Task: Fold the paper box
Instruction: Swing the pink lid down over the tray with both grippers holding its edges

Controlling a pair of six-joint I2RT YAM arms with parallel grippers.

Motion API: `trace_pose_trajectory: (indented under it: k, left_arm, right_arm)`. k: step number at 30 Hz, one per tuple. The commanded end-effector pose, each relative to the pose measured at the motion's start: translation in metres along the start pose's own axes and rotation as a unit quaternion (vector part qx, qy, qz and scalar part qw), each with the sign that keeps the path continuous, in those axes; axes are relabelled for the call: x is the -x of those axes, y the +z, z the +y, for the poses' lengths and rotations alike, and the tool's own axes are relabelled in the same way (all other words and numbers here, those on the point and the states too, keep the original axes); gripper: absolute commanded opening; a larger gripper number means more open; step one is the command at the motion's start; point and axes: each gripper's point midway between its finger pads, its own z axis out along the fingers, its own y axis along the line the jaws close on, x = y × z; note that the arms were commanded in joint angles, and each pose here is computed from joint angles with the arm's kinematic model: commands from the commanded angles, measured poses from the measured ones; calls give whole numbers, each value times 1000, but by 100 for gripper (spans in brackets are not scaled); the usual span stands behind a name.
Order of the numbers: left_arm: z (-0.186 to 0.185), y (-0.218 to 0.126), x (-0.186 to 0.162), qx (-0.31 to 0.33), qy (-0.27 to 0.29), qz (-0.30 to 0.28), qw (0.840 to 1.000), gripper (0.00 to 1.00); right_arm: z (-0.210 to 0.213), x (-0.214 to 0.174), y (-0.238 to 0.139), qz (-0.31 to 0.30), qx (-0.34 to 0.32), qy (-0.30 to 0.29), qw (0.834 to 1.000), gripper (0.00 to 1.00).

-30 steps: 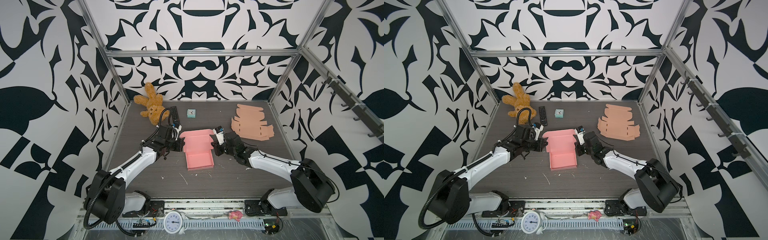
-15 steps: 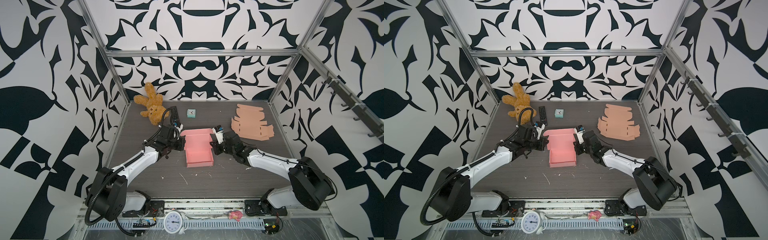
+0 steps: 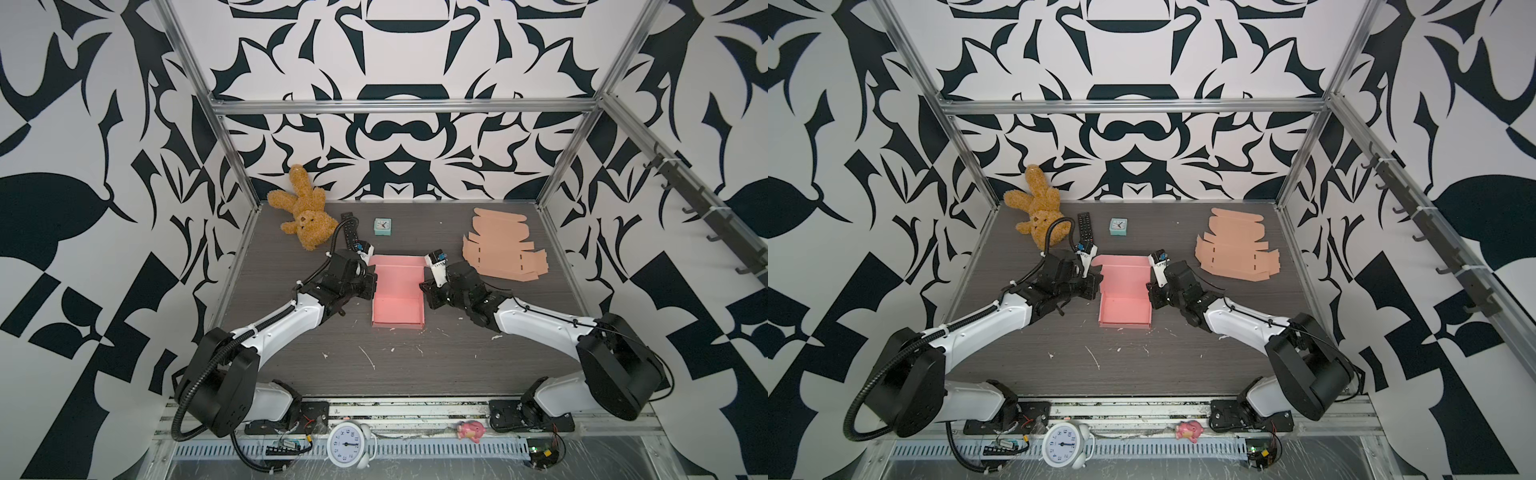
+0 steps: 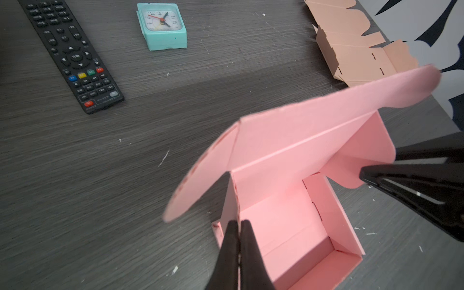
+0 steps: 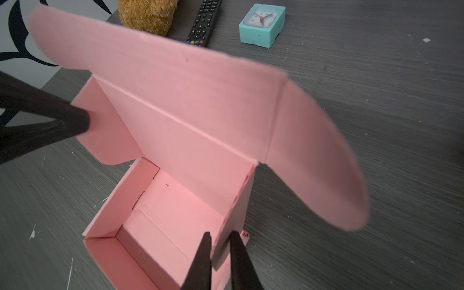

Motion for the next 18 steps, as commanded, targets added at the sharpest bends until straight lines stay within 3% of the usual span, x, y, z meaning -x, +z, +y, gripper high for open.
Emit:
trace_pose_trajectory:
  k: [1,18]
  left_arm:
    - [-6,7,-2,-3,23,-16,1000,6]
    - [-17,18,-22,44,94,-75,992,6]
  right_arm:
    - [14,21,-10,-35,16,-8,999,16]
    - [12,7,-18,-34,3,-17,999,15]
